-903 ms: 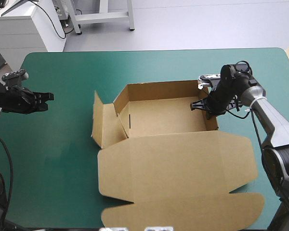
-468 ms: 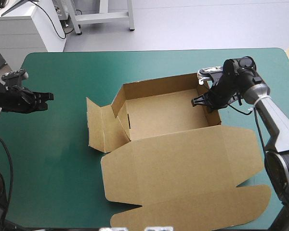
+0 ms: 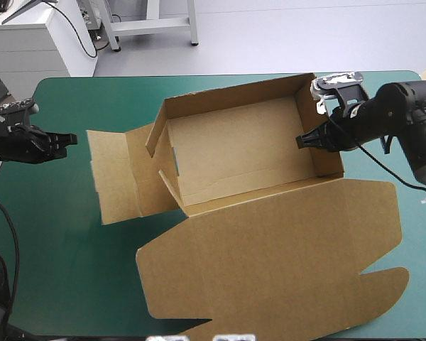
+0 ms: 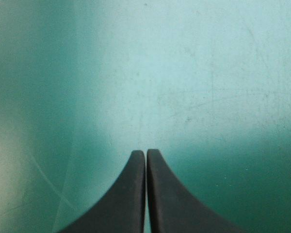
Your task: Fold the box
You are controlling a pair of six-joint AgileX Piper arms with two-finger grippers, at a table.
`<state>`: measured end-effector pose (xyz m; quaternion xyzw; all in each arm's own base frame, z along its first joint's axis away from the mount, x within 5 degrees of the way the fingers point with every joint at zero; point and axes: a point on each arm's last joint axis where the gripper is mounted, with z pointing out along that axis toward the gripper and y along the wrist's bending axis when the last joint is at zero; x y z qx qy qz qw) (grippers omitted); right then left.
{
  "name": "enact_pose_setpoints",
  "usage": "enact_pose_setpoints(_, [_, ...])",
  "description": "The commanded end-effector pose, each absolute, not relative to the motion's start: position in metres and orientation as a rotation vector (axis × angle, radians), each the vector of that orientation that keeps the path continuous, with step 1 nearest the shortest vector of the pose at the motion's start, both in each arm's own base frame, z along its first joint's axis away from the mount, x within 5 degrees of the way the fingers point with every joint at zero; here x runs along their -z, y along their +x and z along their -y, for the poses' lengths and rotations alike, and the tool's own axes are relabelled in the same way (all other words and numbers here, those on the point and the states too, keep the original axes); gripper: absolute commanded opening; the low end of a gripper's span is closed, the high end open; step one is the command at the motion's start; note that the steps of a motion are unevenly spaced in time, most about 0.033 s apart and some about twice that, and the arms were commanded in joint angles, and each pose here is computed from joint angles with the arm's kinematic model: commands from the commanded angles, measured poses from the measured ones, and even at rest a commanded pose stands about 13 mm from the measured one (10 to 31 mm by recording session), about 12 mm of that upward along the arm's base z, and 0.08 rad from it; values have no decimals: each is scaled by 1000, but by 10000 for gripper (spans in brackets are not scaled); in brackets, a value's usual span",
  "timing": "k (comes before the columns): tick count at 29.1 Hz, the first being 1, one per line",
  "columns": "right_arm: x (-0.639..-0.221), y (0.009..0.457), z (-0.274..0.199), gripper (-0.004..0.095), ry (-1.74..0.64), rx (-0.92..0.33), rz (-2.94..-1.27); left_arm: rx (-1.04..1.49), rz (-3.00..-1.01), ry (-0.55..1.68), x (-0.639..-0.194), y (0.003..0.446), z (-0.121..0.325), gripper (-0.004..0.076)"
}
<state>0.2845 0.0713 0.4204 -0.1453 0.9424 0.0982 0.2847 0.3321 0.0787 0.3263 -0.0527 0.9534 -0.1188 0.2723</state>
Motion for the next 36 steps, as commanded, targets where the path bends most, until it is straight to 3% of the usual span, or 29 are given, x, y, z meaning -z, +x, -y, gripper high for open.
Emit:
enact_pose_setpoints(1, [-453, 258, -72, -2, -405, -353, -2393, 294, -2453, -141, -352, 328, -77, -8])
enact_pose_setpoints(9, [-463, 269, -83, -2, -367, -501, -2224, 620, -2353, -129, -334, 333, -57, -8])
enact_pose_setpoints(15, [-451, 293, -89, -2, -369, -520, -2261, 908, -2296, -177, -308, 328, -34, -8])
enact_pose_setpoints(20, [-444, 309, -91, -2, -356, -507, -2276, 1069, -2263, -37, -315, 326, 4, -8])
enact_pose_setpoints(31, [-440, 320, -75, -2, -284, -267, -2275, 1166, -2131, 189, -358, 297, 57, -8])
enact_pose_setpoints(36, [-440, 321, -72, -2, -286, -221, -2275, 1192, -2107, 257, -366, 291, 62, -8])
